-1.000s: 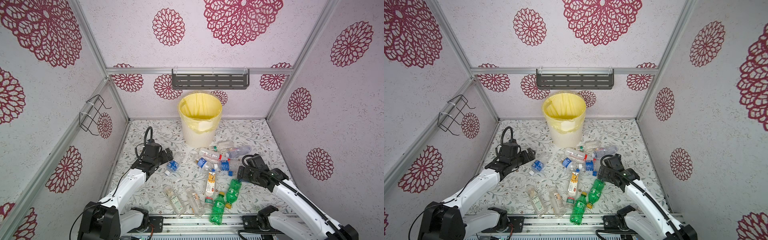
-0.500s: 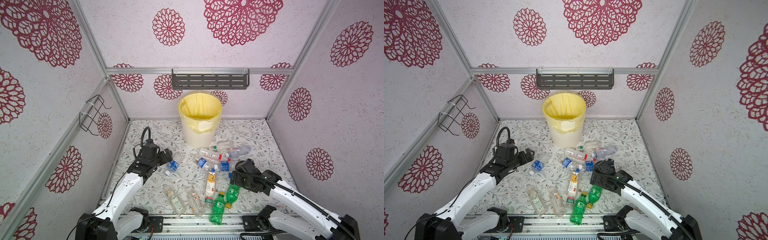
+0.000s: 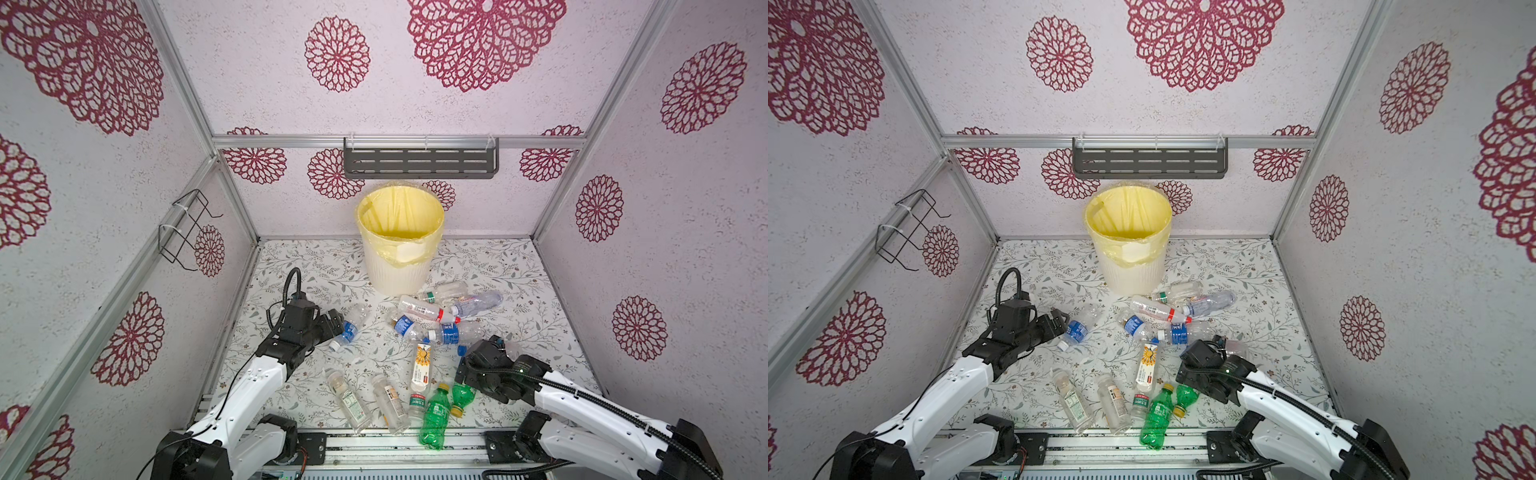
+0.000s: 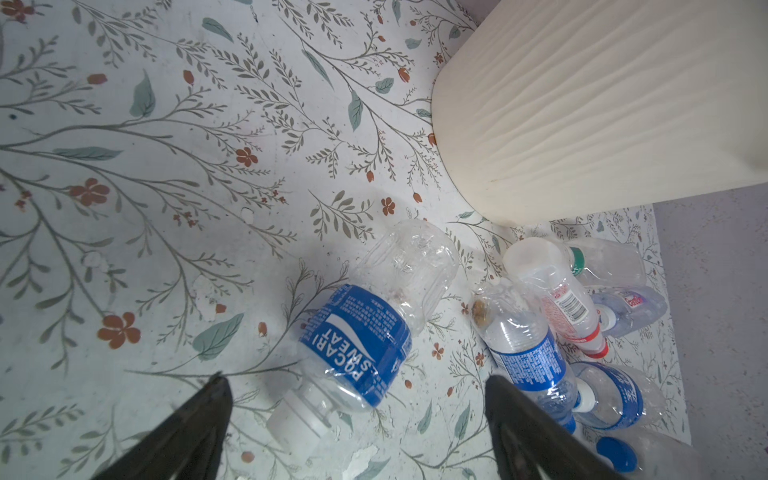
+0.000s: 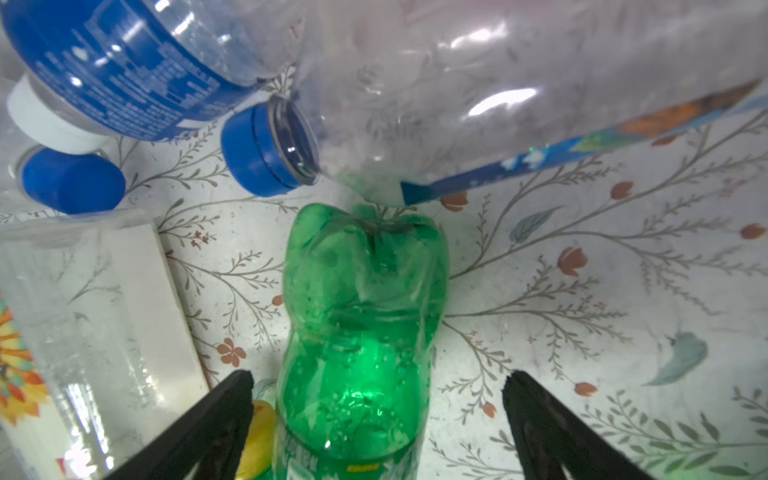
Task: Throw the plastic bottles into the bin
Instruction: 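Lower the right gripper onto the green soda bottle and close it, then lift the green bottle with the right gripper and carry it toward the bin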
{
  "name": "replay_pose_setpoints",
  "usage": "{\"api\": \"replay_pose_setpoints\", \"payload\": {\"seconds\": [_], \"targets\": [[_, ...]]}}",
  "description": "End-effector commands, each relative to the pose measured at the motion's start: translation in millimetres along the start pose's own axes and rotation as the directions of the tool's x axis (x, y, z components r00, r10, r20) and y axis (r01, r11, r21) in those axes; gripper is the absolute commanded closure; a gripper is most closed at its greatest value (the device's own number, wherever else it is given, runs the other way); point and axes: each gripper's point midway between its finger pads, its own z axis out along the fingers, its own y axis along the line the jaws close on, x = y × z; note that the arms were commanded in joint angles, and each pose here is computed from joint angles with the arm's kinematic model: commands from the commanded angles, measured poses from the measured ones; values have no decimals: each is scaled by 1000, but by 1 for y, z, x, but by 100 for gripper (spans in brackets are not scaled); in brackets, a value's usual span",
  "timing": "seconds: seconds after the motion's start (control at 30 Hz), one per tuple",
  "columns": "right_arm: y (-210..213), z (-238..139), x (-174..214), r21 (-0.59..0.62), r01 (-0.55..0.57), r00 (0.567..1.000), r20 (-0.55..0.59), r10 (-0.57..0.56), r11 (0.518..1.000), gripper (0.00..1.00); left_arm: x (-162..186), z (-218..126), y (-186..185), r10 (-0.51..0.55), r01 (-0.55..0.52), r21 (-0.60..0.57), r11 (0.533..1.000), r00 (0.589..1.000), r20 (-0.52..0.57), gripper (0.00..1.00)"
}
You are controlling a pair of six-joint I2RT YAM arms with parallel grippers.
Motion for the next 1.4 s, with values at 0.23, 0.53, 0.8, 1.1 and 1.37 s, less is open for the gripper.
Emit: {"api": "replay_pose_setpoints", "payload": {"seconds": [0.23,0.53,0.8,1.1,1.37], "targets": [[8,4,-3,-56,-105,993,48,108,993,14,-14,-17,-7,6,-8,25,1000,997,79,3],[8,13,0,-80,-119,991,45,123,990,35,-9,-23,-4,-6,4,24,1000,997,78,3],[9,6,-3,-120,-129,988,65,137,984,50,-9,-25,-4,-14,13,19,1000,997,73,3],[21,-17,-20,-149,-79,988,122,97,986,54,-13,-24,-6,-33,32,22,999,997,72,3],[38,-40,-36,-193,-26,983,176,60,981,56,-21,-23,-5,-69,68,14,998,992,107,3]]}}
